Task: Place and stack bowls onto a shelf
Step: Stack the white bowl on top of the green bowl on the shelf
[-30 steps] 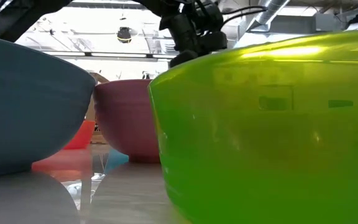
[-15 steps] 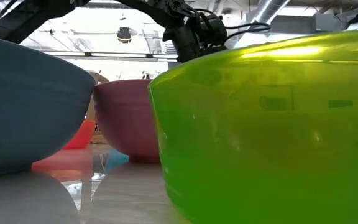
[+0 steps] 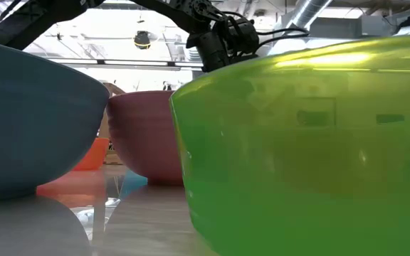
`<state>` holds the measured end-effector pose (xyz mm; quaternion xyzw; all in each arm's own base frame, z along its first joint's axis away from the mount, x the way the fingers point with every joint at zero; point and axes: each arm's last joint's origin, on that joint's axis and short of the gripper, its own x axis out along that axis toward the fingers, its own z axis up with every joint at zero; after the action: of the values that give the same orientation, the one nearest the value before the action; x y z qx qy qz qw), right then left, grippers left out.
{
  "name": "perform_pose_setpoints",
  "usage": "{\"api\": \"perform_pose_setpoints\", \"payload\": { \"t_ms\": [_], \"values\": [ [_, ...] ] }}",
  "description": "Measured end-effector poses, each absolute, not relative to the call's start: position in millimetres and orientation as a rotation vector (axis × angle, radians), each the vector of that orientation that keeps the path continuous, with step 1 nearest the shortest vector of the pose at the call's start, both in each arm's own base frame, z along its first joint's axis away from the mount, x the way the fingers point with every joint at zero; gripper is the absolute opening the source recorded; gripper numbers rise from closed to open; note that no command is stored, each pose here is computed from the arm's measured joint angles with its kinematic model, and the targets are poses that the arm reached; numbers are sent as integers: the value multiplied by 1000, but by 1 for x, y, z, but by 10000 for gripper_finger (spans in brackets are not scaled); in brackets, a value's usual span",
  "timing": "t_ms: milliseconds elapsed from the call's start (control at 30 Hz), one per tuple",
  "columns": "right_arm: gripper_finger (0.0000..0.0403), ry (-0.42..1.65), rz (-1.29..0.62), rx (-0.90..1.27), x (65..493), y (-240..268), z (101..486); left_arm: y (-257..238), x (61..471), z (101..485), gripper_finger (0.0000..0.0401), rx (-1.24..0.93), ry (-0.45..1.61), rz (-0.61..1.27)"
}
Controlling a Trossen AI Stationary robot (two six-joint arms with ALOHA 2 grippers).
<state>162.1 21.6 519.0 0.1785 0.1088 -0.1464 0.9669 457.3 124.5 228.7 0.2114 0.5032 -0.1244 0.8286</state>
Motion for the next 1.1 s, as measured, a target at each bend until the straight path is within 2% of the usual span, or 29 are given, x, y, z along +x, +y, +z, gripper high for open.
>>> {"api": "perform_pose_setpoints", "payload": {
  "t_ms": [367, 467, 600, 733, 833, 933, 1100],
  "values": [
    [265, 223, -296, 357, 162, 22, 519, 123, 459, 240, 148, 481, 1091, -193],
    [265, 224, -296, 357, 162, 22, 519, 123, 460, 257, 168, 471, 1069, -168],
    [265, 223, -296, 357, 162, 22, 519, 123, 456, 280, 173, 483, 1078, -138],
    [265, 228, -297, 356, 162, 22, 518, 120, 453, 294, 148, 476, 1123, -40],
    [265, 227, -297, 356, 162, 22, 518, 110, 453, 299, 91, 553, 1156, 52],
    [265, 227, -296, 357, 162, 22, 518, 94, 457, 306, 21, 564, 1104, 43],
    [265, 245, -301, 360, 161, 22, 517, 63, 470, 315, 2, 590, 991, 145]
  ]
}}
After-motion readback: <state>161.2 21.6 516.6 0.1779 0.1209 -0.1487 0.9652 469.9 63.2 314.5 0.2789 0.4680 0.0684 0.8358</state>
